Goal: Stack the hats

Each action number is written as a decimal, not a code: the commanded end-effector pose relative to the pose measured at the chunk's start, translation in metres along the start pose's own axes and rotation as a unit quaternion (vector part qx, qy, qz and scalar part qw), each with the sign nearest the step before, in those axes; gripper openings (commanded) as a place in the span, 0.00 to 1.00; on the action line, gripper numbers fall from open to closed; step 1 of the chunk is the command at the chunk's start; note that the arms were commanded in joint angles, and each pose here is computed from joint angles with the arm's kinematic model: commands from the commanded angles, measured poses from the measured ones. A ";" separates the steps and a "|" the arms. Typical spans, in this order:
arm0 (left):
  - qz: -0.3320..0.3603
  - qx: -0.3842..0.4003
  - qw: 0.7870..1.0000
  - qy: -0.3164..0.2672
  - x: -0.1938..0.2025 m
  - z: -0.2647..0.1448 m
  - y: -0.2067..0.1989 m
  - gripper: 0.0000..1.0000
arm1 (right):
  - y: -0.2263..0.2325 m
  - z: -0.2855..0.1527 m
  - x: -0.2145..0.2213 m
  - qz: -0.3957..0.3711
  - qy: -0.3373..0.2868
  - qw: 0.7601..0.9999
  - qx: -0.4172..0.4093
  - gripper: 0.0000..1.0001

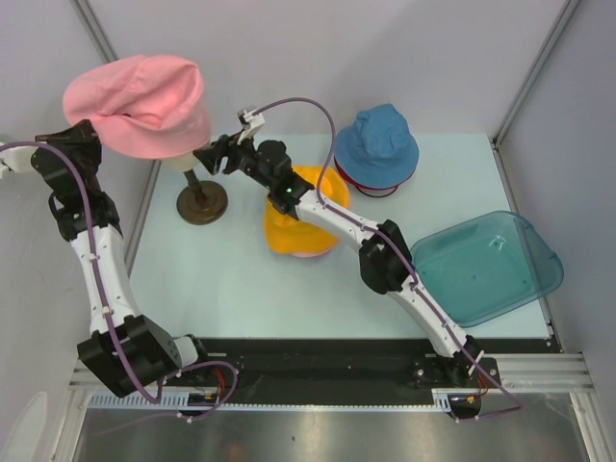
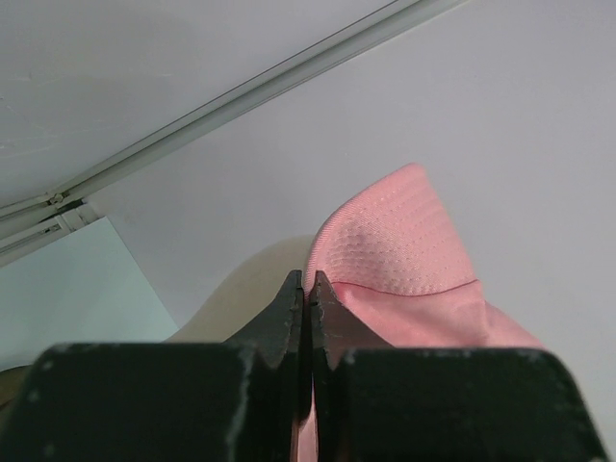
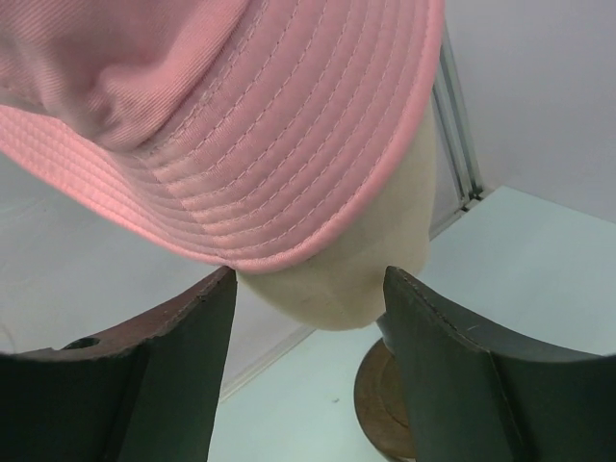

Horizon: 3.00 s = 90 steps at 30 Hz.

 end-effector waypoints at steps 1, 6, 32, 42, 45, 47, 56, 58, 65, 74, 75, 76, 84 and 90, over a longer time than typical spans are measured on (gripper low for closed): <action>-0.001 0.024 1.000 -0.017 -0.013 -0.003 -0.017 0.06 | 0.019 0.004 -0.059 0.004 -0.103 0.994 -0.040 0.67; 0.008 0.021 1.000 -0.017 -0.013 -0.006 -0.015 0.11 | 0.027 0.004 -0.064 0.012 -0.113 0.992 -0.061 0.67; 0.038 -0.039 0.999 0.006 0.021 -0.040 0.051 0.00 | 0.060 -0.005 -0.065 -0.033 -0.036 0.996 -0.079 0.68; -0.014 -0.011 1.000 0.005 0.031 -0.028 0.054 0.00 | 0.070 -0.017 -0.080 -0.043 -0.017 0.996 -0.078 0.70; -0.034 0.018 0.999 -0.003 0.031 -0.032 0.049 0.00 | 0.072 -0.019 -0.086 -0.053 -0.024 0.995 -0.077 0.71; -0.044 0.024 0.999 -0.006 0.033 -0.034 0.051 0.00 | 0.069 -0.018 -0.085 -0.056 -0.027 0.995 -0.077 0.72; -0.085 0.090 0.992 0.003 0.030 -0.039 0.025 0.26 | 0.052 -0.015 -0.056 -0.029 -0.016 0.997 -0.067 0.73; -0.095 0.094 0.991 0.001 0.029 -0.042 0.024 0.32 | 0.052 -0.012 -0.061 -0.032 -0.023 0.997 -0.068 0.73; -0.102 0.125 0.987 0.003 0.029 -0.046 0.015 0.71 | 0.045 -0.008 -0.064 -0.027 -0.031 0.997 -0.065 0.74; -0.061 0.120 0.991 0.021 0.033 -0.050 0.016 0.93 | 0.046 -0.011 -0.070 -0.026 -0.032 0.997 -0.071 0.74; -0.058 0.115 0.991 0.025 0.033 -0.050 0.016 0.94 | 0.042 -0.011 -0.071 -0.026 -0.033 0.997 -0.069 0.74; -0.057 0.098 0.993 0.033 0.037 -0.051 0.021 0.95 | 0.042 -0.011 -0.071 -0.026 -0.031 0.997 -0.069 0.74; -0.007 0.116 0.993 0.034 0.034 -0.068 0.013 1.00 | 0.037 -0.016 -0.078 -0.021 -0.034 0.997 -0.070 0.74; 0.016 0.080 0.996 0.037 0.034 -0.075 0.022 1.00 | 0.041 -0.021 -0.084 -0.020 -0.033 0.996 -0.076 0.75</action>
Point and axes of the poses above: each gripper's point midway between its finger pads, its own z axis out along the fingers, its own y axis along the line the jaws close on, x = y × z, the point moved 4 cm from there along -z, back along the fingers, and after that the axes turned 2 degrees about z, right-handed, at the moved point
